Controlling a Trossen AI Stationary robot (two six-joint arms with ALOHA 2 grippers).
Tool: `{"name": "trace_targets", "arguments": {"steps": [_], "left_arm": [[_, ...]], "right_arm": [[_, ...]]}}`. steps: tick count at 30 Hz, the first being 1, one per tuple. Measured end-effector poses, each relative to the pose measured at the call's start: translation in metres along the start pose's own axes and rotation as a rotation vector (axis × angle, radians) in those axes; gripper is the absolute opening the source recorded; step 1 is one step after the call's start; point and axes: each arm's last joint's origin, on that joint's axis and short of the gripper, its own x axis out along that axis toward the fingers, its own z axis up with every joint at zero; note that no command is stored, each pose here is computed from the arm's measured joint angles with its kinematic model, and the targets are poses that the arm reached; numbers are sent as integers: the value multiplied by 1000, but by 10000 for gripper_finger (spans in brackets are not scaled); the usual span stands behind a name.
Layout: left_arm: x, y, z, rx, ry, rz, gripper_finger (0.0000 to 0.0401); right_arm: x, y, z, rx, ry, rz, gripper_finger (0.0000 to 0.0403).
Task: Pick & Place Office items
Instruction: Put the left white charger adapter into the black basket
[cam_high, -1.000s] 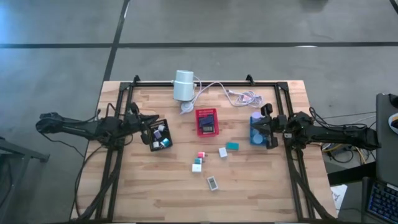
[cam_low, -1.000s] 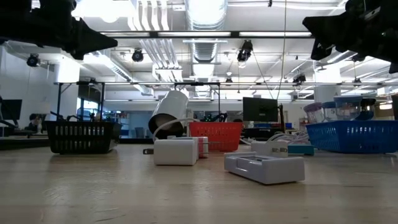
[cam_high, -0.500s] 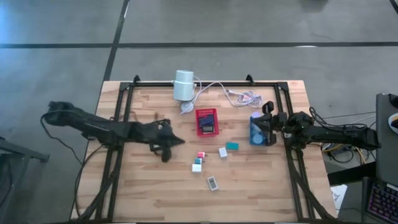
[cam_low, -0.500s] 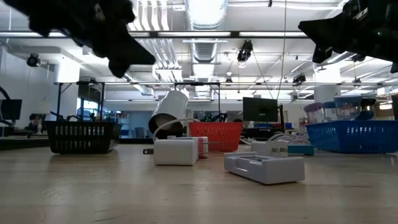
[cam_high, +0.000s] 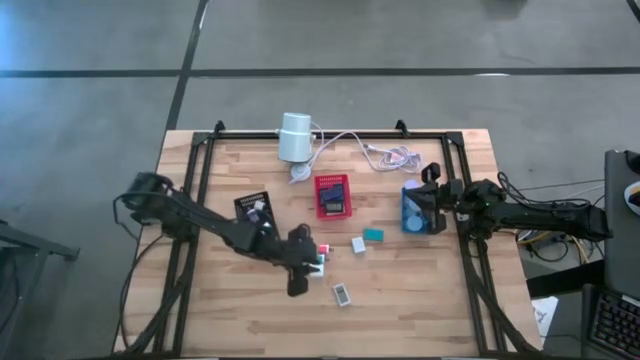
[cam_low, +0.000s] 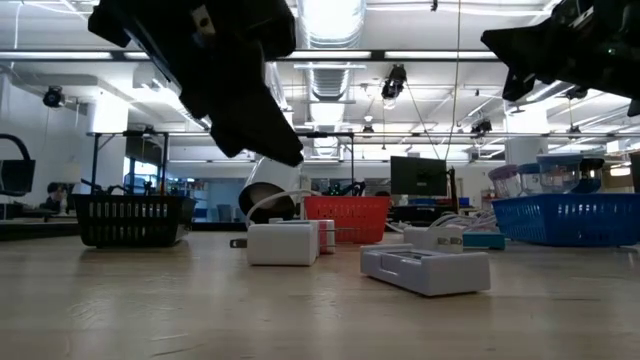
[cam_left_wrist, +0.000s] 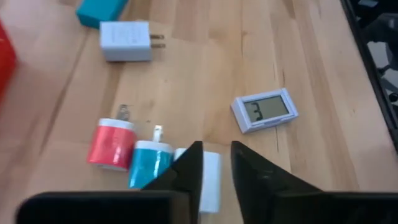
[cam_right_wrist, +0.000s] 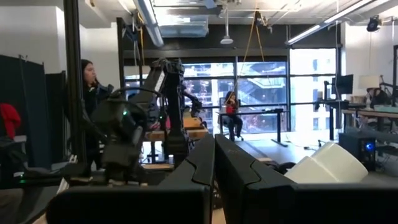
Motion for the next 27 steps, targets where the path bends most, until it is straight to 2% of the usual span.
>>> {"name": "trace_targets", "arguments": {"steps": [8, 15, 18, 22, 27], "left_arm": [[8, -14, 0, 37, 10, -10, 205], [12, -15, -9, 84, 11, 118, 297], [18, -14, -14, 107, 42, 118, 317], [19, -16, -17, 154, 59, 106, 325], [20, -16, -19, 133, 81, 111, 325]], "right_arm": [[0, 0, 0, 38, 0, 4, 8], [0, 1, 5, 9, -51, 11, 8], [0, 1, 3, 33, -31, 9, 8], [0, 0, 2, 74, -21, 8, 8], [0, 0, 2, 91, -17, 12, 8]]}}
